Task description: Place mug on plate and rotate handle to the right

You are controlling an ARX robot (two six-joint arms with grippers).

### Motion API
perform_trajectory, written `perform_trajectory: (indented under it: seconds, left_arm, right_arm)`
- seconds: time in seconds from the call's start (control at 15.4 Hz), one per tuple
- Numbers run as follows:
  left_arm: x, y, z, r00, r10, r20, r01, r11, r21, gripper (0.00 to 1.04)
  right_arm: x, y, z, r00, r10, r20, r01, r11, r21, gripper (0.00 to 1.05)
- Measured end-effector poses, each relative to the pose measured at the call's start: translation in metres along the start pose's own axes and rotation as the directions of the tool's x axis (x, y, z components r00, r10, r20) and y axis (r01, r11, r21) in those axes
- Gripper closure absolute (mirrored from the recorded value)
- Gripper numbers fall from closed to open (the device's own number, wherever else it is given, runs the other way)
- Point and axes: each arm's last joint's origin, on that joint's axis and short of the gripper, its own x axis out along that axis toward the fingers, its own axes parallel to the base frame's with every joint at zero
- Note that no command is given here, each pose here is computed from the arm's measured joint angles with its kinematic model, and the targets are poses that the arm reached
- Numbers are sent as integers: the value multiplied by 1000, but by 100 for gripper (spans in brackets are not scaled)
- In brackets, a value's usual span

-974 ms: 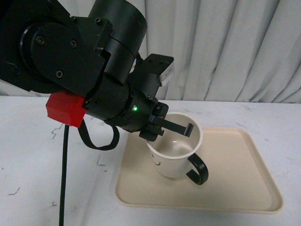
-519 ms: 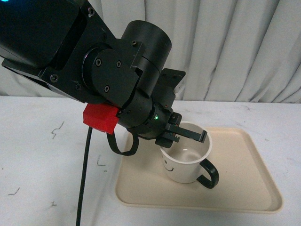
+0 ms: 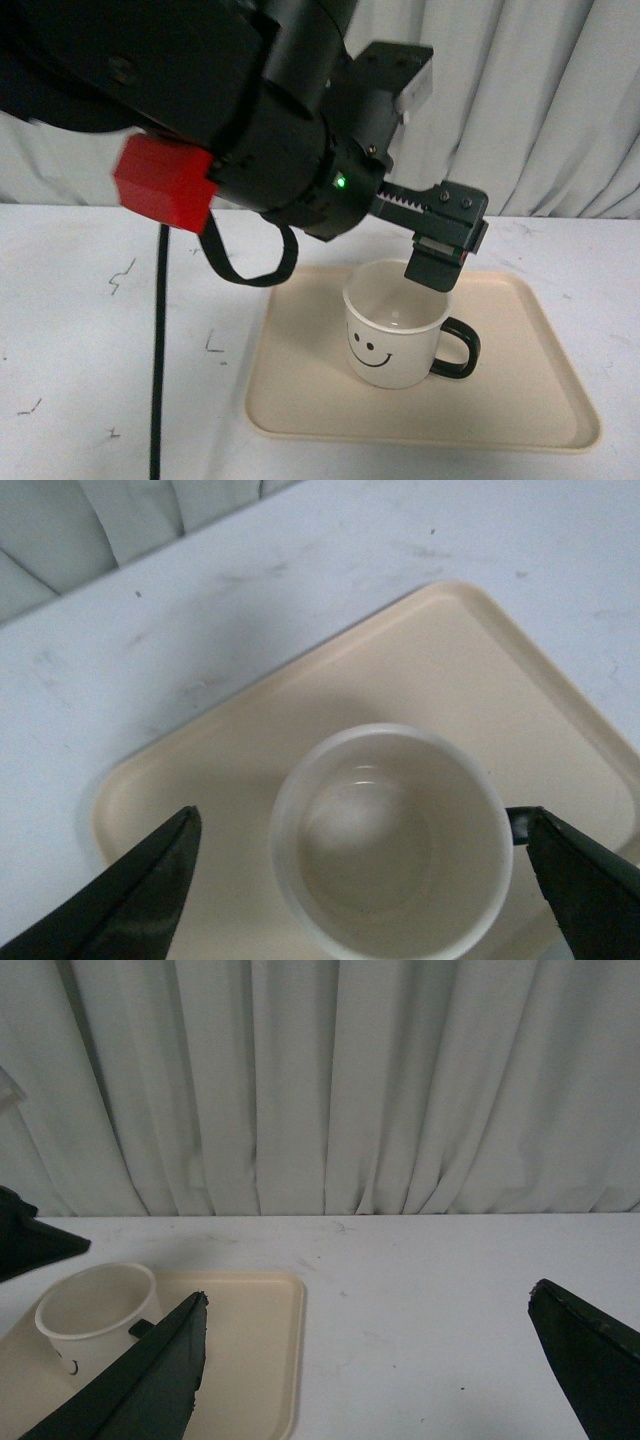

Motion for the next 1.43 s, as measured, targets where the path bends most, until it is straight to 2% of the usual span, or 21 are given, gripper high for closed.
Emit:
perform_trajectory:
  seconds: [0.13,0.19,0.26,0.32,0.39,0.45,0.58,0.65,0.71,0.84,0.97,1.23,1.36,1.43]
  left_arm:
    - [-41,0,1,992,-35,118,34,999,5,7]
    - [-67,2,0,968,-75,240,72,997,19,7]
    - [-103,8,-4,896,-81,436,64,997,53,7]
    - [-131,19,-11,818,-74,570,58,997,47,7]
    - [-155,27,-23,758,61,649,-51,998,-34,10]
    - [-168,35,-40,724,269,635,-205,963,-175,19]
    - [-174,45,-72,674,513,531,-390,858,-334,36]
    - [-174,49,-95,679,566,467,-443,824,-354,48]
    - [-177,50,-105,681,571,459,-448,820,-356,57]
    - [-193,53,-117,649,574,500,-440,819,-369,81]
    - [-198,54,-137,660,578,479,-444,815,-372,104]
    - [-212,52,-161,658,575,486,-441,817,-370,103]
    - [-216,52,-170,672,558,487,-428,829,-360,103]
    - [-221,56,-176,660,578,480,-443,815,-373,103]
  right_arm:
    - [0,0,0,1000,0,0,0,1000,0,6]
    - [0,0,0,1000,0,0,0,1000,0,6]
    - [0,0,0,1000,0,0,0,1000,0,6]
    - [0,0,0,1000,0,0,0,1000,0,6]
    - [0,0,0,1000,0,0,0,1000,0,6]
    - [0,0,0,1000,0,0,0,1000,0,6]
    - [0,0,0,1000,0,0,0,1000,0,6]
    - [0,0,0,1000,0,0,0,1000,0,6]
    - [0,0,0,1000,0,0,0,1000,0,6]
    - [0,0,0,1000,0,0,0,1000,0,6]
    - [0,0,0,1000,0,0,0,1000,0,6]
    - [0,0,0,1000,0,0,0,1000,0,6]
    - [0,0,0,1000,0,0,0,1000,0,6]
    - [0,0,0,1000,0,0,0,1000,0,6]
